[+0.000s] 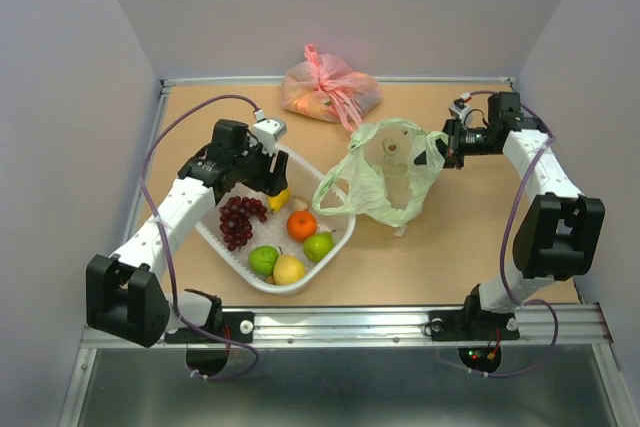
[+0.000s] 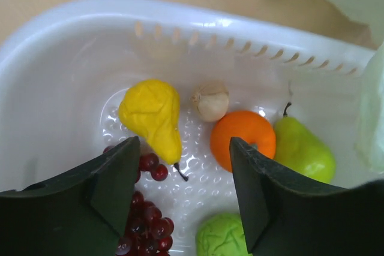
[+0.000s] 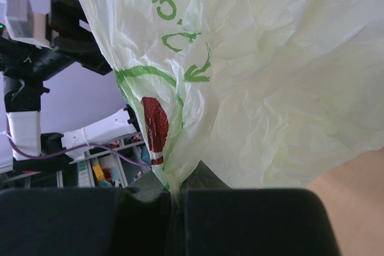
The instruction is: Place the fake fruits into the plastic bag and tie a complex knot
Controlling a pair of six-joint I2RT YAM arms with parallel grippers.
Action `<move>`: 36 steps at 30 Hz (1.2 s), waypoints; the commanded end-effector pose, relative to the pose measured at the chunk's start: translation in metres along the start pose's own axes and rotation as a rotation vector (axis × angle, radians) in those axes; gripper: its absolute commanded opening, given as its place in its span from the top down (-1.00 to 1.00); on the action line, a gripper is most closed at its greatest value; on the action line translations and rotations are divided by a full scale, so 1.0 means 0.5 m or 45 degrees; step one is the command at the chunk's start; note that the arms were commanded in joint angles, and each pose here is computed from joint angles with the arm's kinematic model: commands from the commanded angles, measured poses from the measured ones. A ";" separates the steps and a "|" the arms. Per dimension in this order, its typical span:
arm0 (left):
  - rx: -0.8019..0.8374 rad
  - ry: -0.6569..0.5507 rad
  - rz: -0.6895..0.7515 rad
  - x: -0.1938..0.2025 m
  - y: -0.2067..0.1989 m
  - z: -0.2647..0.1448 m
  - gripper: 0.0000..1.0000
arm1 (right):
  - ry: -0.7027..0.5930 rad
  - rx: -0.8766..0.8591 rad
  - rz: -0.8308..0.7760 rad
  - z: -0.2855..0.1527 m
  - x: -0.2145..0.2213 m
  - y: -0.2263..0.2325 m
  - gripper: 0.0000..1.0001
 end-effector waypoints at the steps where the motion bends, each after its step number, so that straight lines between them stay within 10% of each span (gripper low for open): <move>1: -0.008 -0.023 0.152 0.005 0.010 0.001 -0.48 | -0.001 -0.027 -0.001 -0.006 0.002 0.008 0.99; 6: -0.011 0.071 0.221 0.031 0.033 0.047 -0.57 | 0.003 -0.025 -0.004 -0.006 0.007 0.006 0.99; 7: -0.014 0.091 0.216 0.035 0.035 0.055 -0.90 | 0.003 -0.023 -0.006 -0.006 0.006 0.007 0.99; 28: -0.164 0.363 -0.009 0.117 0.069 0.173 -0.88 | -0.001 -0.004 -0.031 -0.010 0.013 0.009 0.99; 36: -0.142 0.328 0.013 0.089 0.064 0.170 -0.19 | 0.000 -0.003 -0.035 -0.010 0.012 0.009 0.99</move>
Point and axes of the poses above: each gripper's point midway between its finger pads, its own z axis out along the fingers, its own y axis along the line the jaws close on, x = y × z, the point moved 7 cm from there along -z, back along the fingers, and after that the axes turned 9 degrees about -z, right-handed, at the moved point
